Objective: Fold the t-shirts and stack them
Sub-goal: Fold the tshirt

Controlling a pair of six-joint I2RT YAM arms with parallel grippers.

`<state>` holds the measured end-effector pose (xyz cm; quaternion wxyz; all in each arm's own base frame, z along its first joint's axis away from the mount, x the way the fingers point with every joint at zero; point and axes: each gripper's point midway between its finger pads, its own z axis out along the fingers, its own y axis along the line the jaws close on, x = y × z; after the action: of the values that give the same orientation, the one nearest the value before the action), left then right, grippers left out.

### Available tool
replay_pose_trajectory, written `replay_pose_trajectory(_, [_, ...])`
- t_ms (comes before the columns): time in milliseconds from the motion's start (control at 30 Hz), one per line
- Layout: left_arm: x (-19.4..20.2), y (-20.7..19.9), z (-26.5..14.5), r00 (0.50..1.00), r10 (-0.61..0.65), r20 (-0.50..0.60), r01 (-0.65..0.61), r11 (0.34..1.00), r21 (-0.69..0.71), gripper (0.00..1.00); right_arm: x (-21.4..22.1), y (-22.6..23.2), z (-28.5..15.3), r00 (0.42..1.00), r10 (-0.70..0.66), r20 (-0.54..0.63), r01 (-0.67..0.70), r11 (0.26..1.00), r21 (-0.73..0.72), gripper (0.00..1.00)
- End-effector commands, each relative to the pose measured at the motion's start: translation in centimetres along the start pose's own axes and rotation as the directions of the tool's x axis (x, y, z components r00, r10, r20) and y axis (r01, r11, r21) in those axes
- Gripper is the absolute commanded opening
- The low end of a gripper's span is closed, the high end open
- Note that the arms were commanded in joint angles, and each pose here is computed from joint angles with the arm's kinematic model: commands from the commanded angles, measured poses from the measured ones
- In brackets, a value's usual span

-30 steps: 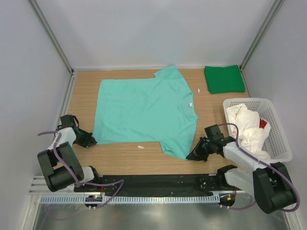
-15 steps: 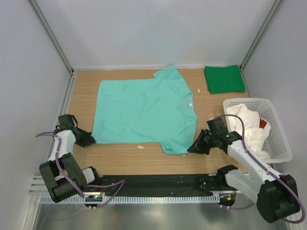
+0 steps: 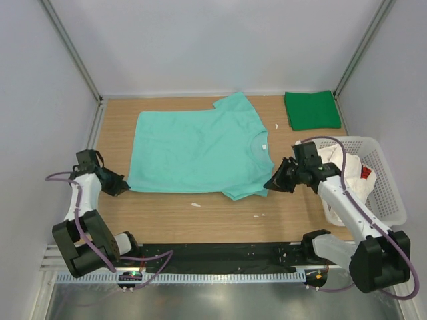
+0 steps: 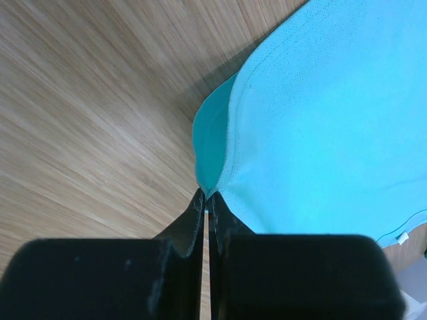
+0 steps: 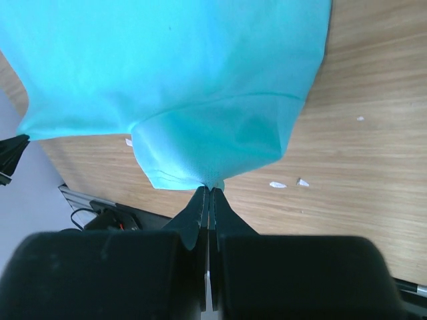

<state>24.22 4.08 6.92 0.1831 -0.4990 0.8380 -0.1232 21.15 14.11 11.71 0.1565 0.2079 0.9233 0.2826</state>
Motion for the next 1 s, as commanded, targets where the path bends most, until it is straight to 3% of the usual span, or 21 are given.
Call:
replay_pose_trajectory(0, [-1.0,-1.8,-0.1,0.999,0.041,0.007,-0.041,0.998,0.045,0.0,-3.2,2.1,-0.2,0.996,-0.054,0.071,0.057,0.998,-0.042,0.01])
replay_pose_trajectory(333, [-3.1,-6.7,0.8,0.995,0.099,0.02,-0.1,0.992,0.077,0.0,-8.0,4.0,0.7,0.993,-0.057,0.108,0.063,0.996,-0.059,0.01])
replay_pose_trajectory(967, [-6.8,-11.2,5.7,0.994,0.104,-0.03,-0.103,0.994,0.038,0.0,-16.5,7.3,4.8,0.993,-0.046,0.108,0.055,0.995,-0.078,0.01])
